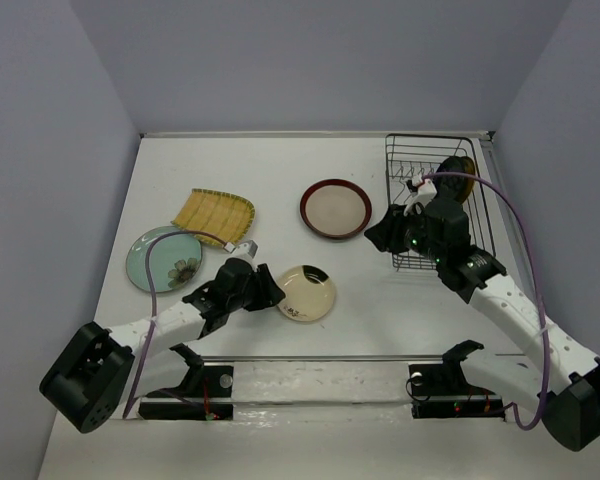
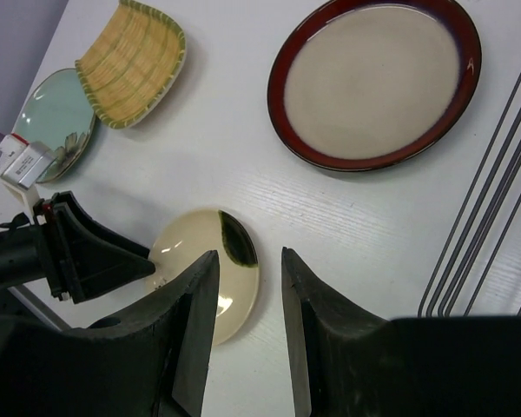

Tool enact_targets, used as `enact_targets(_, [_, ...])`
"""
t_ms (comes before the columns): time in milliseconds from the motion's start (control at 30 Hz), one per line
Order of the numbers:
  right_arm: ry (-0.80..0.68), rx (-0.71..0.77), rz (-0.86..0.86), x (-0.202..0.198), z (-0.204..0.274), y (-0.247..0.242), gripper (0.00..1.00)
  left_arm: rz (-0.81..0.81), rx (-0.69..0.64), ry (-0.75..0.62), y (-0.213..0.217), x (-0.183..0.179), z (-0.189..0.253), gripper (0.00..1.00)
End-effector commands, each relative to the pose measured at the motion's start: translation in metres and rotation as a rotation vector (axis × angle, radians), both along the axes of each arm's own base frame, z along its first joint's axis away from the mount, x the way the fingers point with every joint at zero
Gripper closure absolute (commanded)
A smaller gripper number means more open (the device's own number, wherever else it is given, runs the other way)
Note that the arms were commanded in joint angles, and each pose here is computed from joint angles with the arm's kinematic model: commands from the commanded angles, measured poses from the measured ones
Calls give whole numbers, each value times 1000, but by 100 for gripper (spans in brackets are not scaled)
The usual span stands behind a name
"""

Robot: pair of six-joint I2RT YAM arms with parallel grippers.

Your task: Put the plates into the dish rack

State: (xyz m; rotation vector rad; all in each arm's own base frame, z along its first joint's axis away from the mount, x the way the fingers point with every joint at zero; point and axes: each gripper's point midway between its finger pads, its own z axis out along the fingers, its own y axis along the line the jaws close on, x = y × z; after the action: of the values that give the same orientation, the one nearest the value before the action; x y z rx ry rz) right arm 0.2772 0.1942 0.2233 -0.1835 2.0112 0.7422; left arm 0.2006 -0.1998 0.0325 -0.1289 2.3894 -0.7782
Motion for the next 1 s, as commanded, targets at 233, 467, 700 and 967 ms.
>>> enact_targets(233, [13, 71, 136, -8, -2, 27, 59, 12, -38, -63, -8, 16, 5, 63])
enact_targets(467, [24, 89, 210, -13, -9, 38, 59, 30, 7, -71, -3, 21, -3, 71])
enact_targets(700, [44, 103, 269, -19, -13, 48, 58, 41, 25, -71, 0, 23, -10, 91])
enact_targets(967, [118, 56, 399, -28, -43, 64, 36, 19, -83, -160, -10, 24, 30, 94])
